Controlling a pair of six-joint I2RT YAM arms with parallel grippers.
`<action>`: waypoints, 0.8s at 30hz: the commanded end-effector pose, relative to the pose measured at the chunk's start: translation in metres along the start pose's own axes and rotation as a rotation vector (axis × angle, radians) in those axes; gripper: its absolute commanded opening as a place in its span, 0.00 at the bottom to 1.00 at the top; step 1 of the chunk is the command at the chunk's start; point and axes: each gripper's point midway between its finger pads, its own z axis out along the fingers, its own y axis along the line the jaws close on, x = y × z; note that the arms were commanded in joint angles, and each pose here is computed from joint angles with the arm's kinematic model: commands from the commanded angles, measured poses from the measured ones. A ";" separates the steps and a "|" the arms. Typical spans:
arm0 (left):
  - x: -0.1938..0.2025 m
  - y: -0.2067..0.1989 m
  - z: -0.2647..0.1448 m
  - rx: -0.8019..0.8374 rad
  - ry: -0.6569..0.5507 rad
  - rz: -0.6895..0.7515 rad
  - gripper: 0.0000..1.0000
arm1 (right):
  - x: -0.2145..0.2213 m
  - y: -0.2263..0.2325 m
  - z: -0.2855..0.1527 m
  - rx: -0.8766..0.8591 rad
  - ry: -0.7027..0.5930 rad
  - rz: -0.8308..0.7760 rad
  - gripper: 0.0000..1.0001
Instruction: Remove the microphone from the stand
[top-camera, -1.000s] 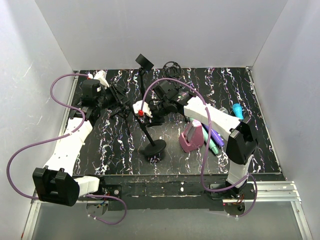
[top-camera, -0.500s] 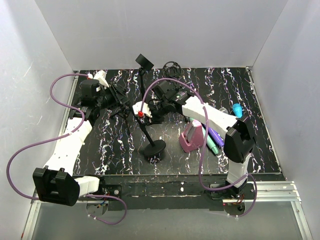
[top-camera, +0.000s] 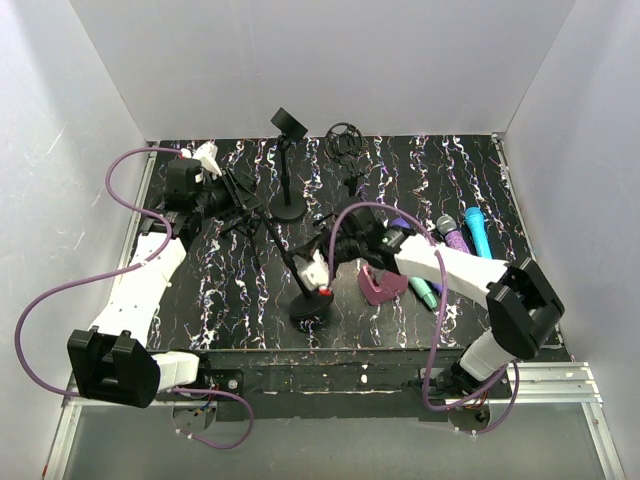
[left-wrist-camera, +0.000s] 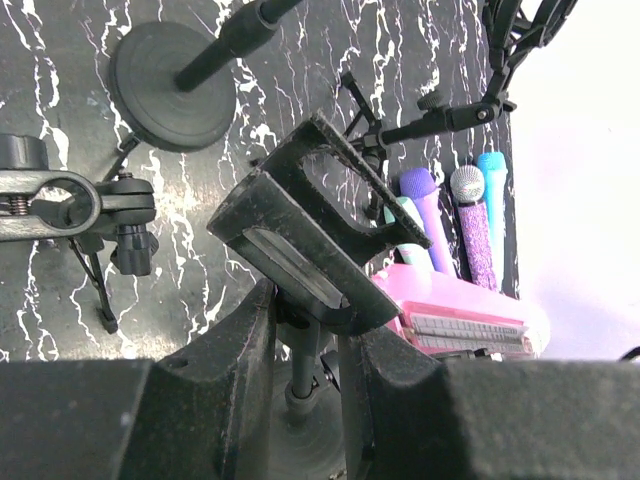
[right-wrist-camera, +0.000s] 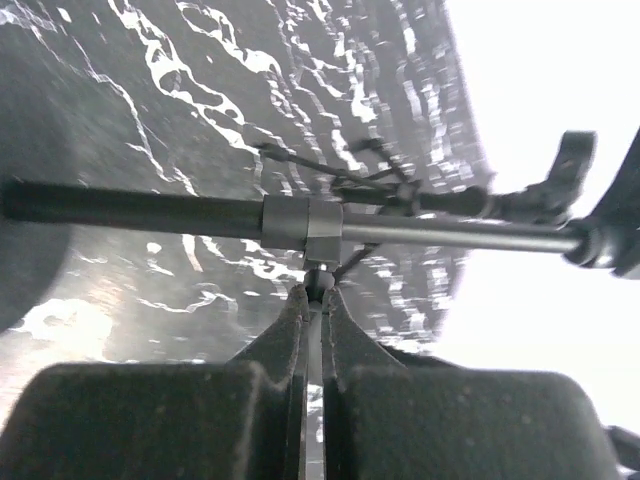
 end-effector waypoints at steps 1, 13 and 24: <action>-0.014 -0.023 -0.005 0.088 -0.036 -0.033 0.00 | -0.002 -0.005 0.006 0.158 -0.004 -0.435 0.01; -0.016 -0.027 -0.004 0.106 -0.036 -0.042 0.00 | 0.003 0.056 -0.025 0.005 0.046 -0.176 0.31; -0.015 -0.034 -0.007 0.147 -0.024 -0.006 0.00 | -0.016 0.011 -0.048 -0.160 0.019 0.761 0.47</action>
